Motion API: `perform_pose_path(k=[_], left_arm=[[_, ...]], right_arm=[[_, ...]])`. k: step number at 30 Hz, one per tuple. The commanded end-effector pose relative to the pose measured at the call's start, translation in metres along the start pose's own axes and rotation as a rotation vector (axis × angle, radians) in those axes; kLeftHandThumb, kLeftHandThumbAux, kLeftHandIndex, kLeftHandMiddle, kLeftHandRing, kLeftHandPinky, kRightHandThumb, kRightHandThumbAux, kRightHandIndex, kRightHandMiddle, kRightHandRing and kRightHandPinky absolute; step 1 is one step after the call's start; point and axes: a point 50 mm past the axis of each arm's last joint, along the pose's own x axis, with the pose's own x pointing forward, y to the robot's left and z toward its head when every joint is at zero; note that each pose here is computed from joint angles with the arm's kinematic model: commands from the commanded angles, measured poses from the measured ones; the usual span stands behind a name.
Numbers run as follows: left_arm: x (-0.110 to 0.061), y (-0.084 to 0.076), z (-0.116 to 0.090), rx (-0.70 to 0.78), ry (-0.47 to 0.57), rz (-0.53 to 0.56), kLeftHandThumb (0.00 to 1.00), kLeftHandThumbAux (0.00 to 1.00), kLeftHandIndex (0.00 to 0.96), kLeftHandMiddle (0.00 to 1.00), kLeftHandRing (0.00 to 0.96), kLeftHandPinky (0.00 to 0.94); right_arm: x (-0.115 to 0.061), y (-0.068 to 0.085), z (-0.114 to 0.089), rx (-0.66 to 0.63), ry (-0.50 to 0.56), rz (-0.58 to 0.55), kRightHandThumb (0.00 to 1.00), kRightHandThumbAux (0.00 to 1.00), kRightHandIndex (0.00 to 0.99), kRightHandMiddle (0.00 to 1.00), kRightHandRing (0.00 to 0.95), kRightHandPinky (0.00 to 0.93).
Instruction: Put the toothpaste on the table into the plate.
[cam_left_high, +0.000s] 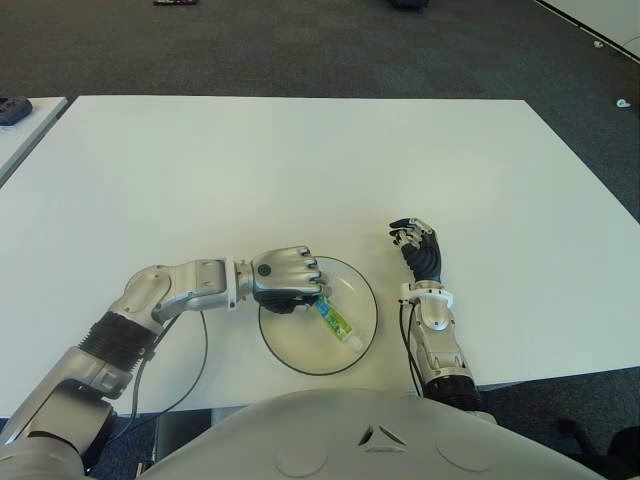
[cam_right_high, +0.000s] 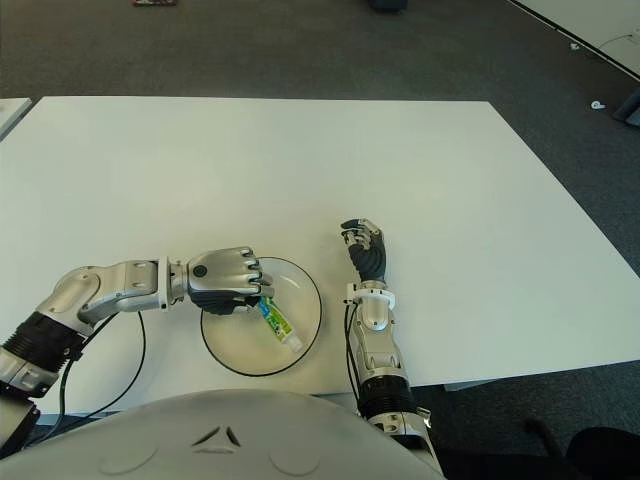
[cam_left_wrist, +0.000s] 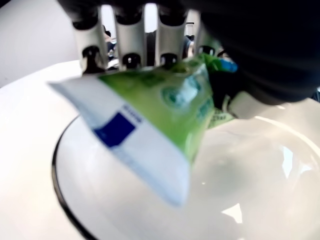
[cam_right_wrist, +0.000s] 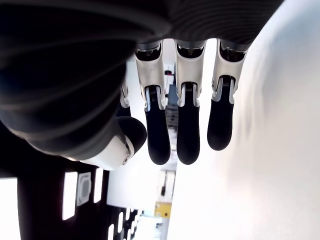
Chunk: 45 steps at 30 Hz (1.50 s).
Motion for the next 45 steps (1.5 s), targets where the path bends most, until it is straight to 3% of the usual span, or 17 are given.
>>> perform_pose_path(k=[1, 6, 12, 13, 15, 16, 18, 20, 22, 26, 31, 40, 45], left_arm=[[-0.0002, -0.0020, -0.0004, 0.046, 0.023, 0.036, 0.710, 0.707, 0.441, 0.917, 0.890, 0.895], [0.0006, -0.0022, -0.0002, 0.046, 0.031, 0.152, 0.709, 0.708, 0.441, 0.908, 0.886, 0.877], [0.0022, -0.0012, 0.0000, 0.030, -0.001, 0.228, 0.709, 0.707, 0.443, 0.809, 0.786, 0.728], [0.0023, -0.0013, -0.0003, 0.029, -0.007, 0.228, 0.707, 0.708, 0.440, 0.752, 0.727, 0.676], [0.0023, -0.0015, -0.0006, 0.028, -0.023, 0.227, 0.698, 0.710, 0.429, 0.533, 0.503, 0.469], [0.0023, -0.0013, -0.0010, 0.027, -0.031, 0.226, 0.697, 0.711, 0.427, 0.502, 0.472, 0.440], [0.0024, -0.0001, -0.0024, 0.030, -0.047, 0.216, 0.688, 0.715, 0.413, 0.334, 0.306, 0.304], [0.0025, 0.0021, -0.0046, 0.042, -0.066, 0.188, 0.493, 0.715, 0.231, 0.190, 0.175, 0.183], [0.0025, 0.0028, -0.0054, 0.046, -0.073, 0.179, 0.356, 0.716, 0.107, 0.091, 0.084, 0.098], [0.0020, 0.0026, -0.0071, 0.087, -0.070, 0.122, 0.257, 0.680, 0.033, 0.029, 0.027, 0.035], [0.0022, 0.0036, -0.0089, 0.125, -0.046, 0.055, 0.167, 0.543, 0.004, 0.003, 0.003, 0.004], [0.0027, 0.0055, -0.0092, 0.090, -0.025, 0.050, 0.130, 0.402, 0.000, 0.000, 0.000, 0.000], [0.0018, 0.0044, -0.0093, 0.076, -0.009, 0.068, 0.122, 0.374, 0.000, 0.000, 0.000, 0.000]], right_arm=[[0.0009, 0.0005, -0.0021, 0.004, 0.021, -0.003, 0.706, 0.732, 0.419, 0.428, 0.424, 0.436], [0.0010, 0.0004, -0.0021, 0.002, 0.020, -0.003, 0.706, 0.732, 0.419, 0.428, 0.423, 0.436], [0.0010, 0.0005, -0.0020, 0.000, 0.017, -0.003, 0.707, 0.732, 0.419, 0.431, 0.426, 0.444], [0.0012, 0.0006, -0.0020, 0.001, 0.016, -0.003, 0.707, 0.732, 0.419, 0.431, 0.427, 0.447], [0.0014, 0.0008, -0.0020, 0.001, 0.015, -0.002, 0.707, 0.732, 0.419, 0.434, 0.433, 0.455], [0.0014, 0.0009, -0.0020, 0.001, 0.014, -0.001, 0.707, 0.732, 0.419, 0.435, 0.434, 0.457], [0.0016, 0.0010, -0.0019, 0.002, 0.012, 0.001, 0.707, 0.732, 0.419, 0.436, 0.437, 0.459], [0.0017, 0.0012, -0.0019, 0.004, 0.009, 0.004, 0.706, 0.731, 0.420, 0.437, 0.436, 0.452], [0.0017, 0.0012, -0.0020, 0.004, 0.008, 0.004, 0.706, 0.731, 0.420, 0.437, 0.435, 0.447], [0.0015, 0.0014, -0.0017, 0.006, 0.007, 0.005, 0.706, 0.731, 0.420, 0.436, 0.432, 0.443], [0.0012, 0.0012, -0.0015, 0.005, 0.008, -0.003, 0.706, 0.731, 0.421, 0.435, 0.431, 0.448], [0.0011, 0.0009, -0.0019, 0.003, 0.008, 0.001, 0.705, 0.732, 0.420, 0.436, 0.434, 0.450], [0.0011, 0.0008, -0.0021, 0.000, 0.009, 0.003, 0.705, 0.732, 0.419, 0.433, 0.432, 0.441]])
